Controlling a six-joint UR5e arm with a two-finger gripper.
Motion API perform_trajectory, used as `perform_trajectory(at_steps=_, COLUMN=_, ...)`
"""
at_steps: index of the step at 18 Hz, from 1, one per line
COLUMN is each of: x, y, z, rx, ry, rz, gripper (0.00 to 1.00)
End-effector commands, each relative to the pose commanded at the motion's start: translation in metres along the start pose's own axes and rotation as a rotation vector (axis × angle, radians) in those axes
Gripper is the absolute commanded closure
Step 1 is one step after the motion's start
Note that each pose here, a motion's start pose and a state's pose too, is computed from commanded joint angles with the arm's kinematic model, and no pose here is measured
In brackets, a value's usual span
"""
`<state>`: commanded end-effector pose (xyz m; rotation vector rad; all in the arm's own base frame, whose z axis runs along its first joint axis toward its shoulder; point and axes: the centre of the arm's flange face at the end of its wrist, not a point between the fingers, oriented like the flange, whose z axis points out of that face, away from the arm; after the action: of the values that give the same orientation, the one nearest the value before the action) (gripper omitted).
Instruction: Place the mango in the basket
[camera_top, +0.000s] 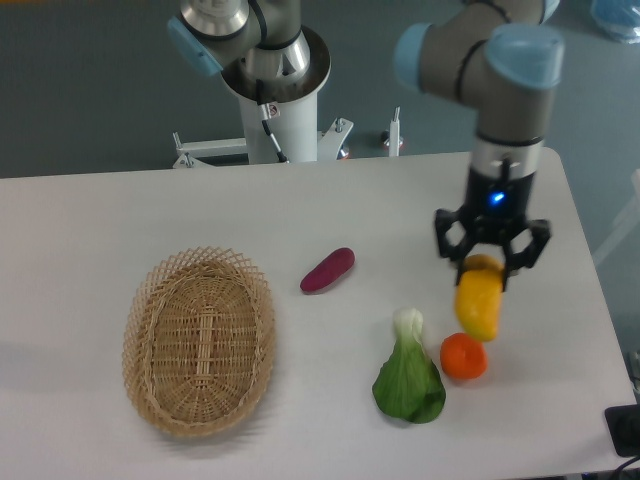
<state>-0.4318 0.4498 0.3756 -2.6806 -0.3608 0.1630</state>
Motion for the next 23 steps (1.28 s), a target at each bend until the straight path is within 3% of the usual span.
perform_trajectory(at_steps=3, x=0.047, y=-0.013, z=0.012, rx=-0.026, ry=0.021, rz=-0.024, gripper=0.45)
perform_trajectory(at_steps=6, x=0.119, y=-0.022, z=0.03, rx=-0.086, ry=0.022, rz=0.003, gripper=0.45)
perform_trajectory(at_steps=9, x=0.159, y=-0.023, z=0.038, rx=-0.106, ry=0.044, rz=0.016, gripper=0.45)
perform_trajectory(at_steps=13, x=0.233, y=-0.008, z=0.059, rx=-0.182, ry=0.059, rz=0.111, gripper=0.45)
perform_trajectory(at_steps=17, x=0.268, y=-0.005, z=0.075, rx=-0.215, ry=0.075, rz=0.081, gripper=0.45)
perform_trajectory(at_steps=23, x=0.297, y=0.003, z=0.115, rx=-0.278, ry=0.113, rz=0.138, gripper=0.44)
